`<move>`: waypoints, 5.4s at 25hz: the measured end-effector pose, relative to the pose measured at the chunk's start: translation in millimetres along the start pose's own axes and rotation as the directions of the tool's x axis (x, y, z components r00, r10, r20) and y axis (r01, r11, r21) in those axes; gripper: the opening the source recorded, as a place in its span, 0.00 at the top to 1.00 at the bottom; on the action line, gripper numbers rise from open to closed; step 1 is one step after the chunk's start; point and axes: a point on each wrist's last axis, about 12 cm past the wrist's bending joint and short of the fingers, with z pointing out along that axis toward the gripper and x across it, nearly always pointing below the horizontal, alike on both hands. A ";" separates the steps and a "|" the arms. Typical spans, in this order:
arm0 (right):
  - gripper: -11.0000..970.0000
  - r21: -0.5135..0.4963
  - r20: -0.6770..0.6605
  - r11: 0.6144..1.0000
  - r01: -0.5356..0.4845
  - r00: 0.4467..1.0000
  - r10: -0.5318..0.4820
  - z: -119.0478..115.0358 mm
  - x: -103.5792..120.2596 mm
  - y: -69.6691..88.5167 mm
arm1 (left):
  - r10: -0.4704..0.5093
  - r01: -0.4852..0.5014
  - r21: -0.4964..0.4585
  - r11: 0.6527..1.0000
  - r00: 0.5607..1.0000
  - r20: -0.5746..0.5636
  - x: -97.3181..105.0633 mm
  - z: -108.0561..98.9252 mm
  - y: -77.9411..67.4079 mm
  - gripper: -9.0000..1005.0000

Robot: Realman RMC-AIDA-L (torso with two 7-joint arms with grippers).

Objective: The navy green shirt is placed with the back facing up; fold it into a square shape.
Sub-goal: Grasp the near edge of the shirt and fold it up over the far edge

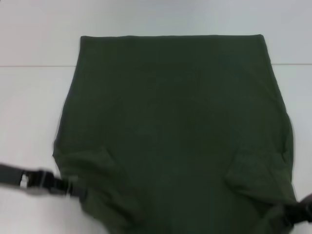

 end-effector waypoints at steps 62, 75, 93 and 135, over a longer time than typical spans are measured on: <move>0.94 -0.008 0.642 0.989 -0.145 0.758 0.116 1.5 8.0 -41.2 | -0.347 0.464 -0.274 0.843 0.857 0.382 -115.4 19.6 -2.2 0.19; 0.94 0.013 0.605 0.995 -0.102 0.793 0.073 2.7 1.3 -37.6 | -0.380 0.505 -0.313 0.804 0.842 0.383 -124.4 44.0 3.7 0.19; 0.92 0.011 0.590 0.997 -0.080 0.806 0.058 4.6 1.9 -35.5 | -0.361 0.511 -0.331 0.793 0.832 0.421 -119.3 61.6 13.5 0.19; 0.88 0.011 0.595 0.998 -0.056 0.803 0.038 1.0 1.9 -34.2 | -0.148 0.289 -0.485 0.825 0.940 0.307 -118.2 81.6 7.6 0.91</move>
